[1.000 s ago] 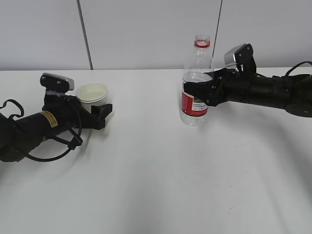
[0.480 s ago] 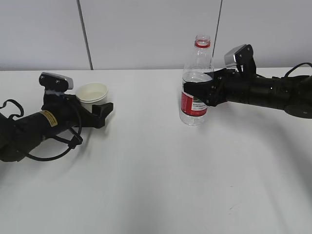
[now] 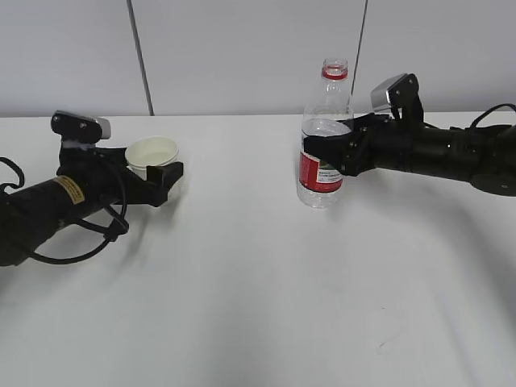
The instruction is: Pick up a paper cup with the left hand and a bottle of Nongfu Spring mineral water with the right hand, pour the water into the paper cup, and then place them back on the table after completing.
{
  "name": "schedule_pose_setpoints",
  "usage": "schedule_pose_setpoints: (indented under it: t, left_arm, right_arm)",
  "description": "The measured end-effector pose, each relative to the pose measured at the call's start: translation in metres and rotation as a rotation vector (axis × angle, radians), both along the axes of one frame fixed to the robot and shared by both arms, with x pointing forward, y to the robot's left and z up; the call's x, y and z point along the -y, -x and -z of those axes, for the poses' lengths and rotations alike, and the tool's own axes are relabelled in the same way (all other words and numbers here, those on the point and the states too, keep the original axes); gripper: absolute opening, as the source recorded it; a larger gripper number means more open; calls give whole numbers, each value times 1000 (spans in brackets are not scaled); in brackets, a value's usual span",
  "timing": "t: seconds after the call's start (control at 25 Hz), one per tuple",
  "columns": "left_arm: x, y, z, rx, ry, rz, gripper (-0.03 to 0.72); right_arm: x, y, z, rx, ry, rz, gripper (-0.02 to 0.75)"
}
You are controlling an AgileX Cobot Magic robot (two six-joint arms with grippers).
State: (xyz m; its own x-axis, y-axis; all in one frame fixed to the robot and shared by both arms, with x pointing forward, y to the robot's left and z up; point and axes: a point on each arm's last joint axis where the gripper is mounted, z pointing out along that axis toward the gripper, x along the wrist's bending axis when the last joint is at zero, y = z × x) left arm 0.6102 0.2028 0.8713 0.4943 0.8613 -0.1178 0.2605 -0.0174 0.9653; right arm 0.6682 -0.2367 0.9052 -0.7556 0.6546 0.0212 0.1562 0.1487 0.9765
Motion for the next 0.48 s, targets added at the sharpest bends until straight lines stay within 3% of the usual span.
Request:
schedule_pose_setpoints:
  t: [0.48]
  left_arm:
    - [-4, 18, -17, -11, -16, -6, 601]
  right_arm:
    - [0, 0, 0, 1, 1, 0, 470]
